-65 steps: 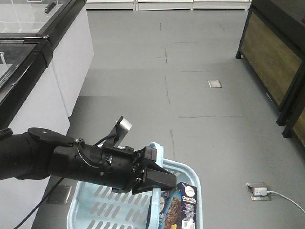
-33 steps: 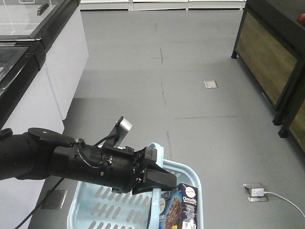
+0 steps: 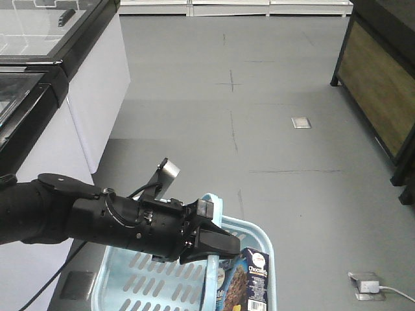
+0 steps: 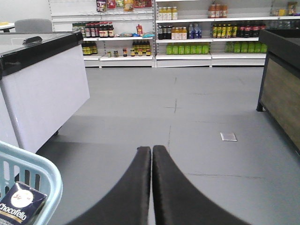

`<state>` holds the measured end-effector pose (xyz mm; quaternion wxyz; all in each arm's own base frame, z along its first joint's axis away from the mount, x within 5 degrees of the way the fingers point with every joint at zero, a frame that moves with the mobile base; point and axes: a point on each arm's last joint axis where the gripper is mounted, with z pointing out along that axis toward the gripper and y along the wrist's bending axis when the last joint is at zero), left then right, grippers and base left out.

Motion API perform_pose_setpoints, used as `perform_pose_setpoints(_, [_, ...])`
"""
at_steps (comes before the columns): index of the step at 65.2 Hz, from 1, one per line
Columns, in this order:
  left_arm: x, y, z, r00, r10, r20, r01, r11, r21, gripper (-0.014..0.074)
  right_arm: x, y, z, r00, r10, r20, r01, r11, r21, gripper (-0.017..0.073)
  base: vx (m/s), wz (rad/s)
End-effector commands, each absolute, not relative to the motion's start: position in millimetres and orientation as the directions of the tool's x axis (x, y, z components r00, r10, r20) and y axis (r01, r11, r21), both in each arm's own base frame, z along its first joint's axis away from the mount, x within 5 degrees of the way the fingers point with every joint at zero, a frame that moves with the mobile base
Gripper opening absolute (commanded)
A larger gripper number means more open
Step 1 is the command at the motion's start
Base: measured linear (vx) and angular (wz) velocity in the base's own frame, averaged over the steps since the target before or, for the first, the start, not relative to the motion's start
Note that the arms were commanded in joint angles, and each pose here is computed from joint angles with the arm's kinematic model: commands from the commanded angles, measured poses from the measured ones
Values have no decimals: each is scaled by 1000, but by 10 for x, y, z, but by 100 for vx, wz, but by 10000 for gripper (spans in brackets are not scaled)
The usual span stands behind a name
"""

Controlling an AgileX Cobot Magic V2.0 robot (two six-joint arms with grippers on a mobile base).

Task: Left arm holds basket, right arm returns cookies
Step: 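Hold the basket with the left gripper while driving down the aisle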

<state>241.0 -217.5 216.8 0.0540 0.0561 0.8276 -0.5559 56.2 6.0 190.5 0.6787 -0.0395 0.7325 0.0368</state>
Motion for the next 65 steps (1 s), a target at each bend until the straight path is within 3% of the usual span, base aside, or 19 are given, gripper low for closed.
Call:
perform_pose_setpoints(1, [2396,-2201,2469,-981,15,-194,191,263,-946,-8,557,61,1984,14,-11,-1000,-110,994,-13,-8,19,19])
perform_pose_setpoints(65, [2396,-2201,2469,-981,15,-194,191,263,-946,-8,557,61,1984,14,-11,-1000,-110,994,-13,-8,20,-7])
